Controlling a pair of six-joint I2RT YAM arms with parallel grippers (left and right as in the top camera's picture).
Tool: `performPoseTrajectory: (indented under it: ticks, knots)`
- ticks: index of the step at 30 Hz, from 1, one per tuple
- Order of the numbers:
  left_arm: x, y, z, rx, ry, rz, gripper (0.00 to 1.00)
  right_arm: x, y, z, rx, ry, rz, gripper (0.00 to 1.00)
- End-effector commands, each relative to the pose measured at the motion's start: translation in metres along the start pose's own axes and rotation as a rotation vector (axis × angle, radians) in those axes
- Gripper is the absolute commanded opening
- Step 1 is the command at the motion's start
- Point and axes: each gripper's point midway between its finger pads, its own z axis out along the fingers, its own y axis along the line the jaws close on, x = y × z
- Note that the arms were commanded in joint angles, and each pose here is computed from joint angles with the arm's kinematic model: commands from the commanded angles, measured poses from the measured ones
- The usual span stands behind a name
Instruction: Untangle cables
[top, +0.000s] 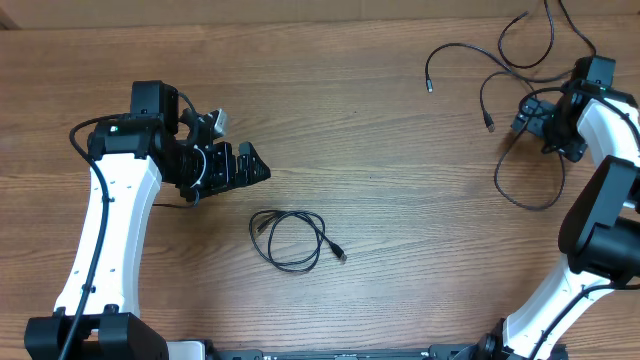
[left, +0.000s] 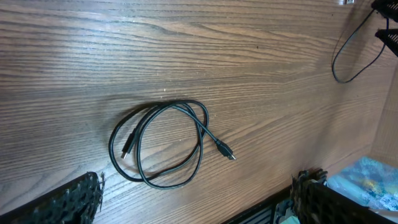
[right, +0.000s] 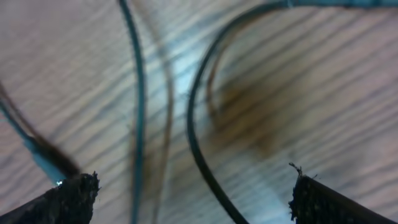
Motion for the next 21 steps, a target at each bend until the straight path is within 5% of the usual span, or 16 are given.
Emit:
performPoseTrajectory:
  ticks: [1,4,14,21]
  knots:
    - [0.000,0.000,0.000,0.001,-0.001,-0.006,0.99,-0.002,0.013,-0.001,-0.067,-0.009,-0.012,0.98]
    - [0.000,0.000,0.000,0.001,-0.001,-0.006,0.99,-0.005,0.014,0.000,-0.068,-0.020,-0.010,0.88]
    - [0.000,0.000,0.000,0.001,-0.001,-0.006,1.00,0.006,0.016,0.023,-0.061,0.027,0.036,0.80]
    - [0.000,0.000,0.000,0.001,-0.001,-0.006,1.00,0.003,0.019,0.024,-0.066,0.011,0.032,0.43]
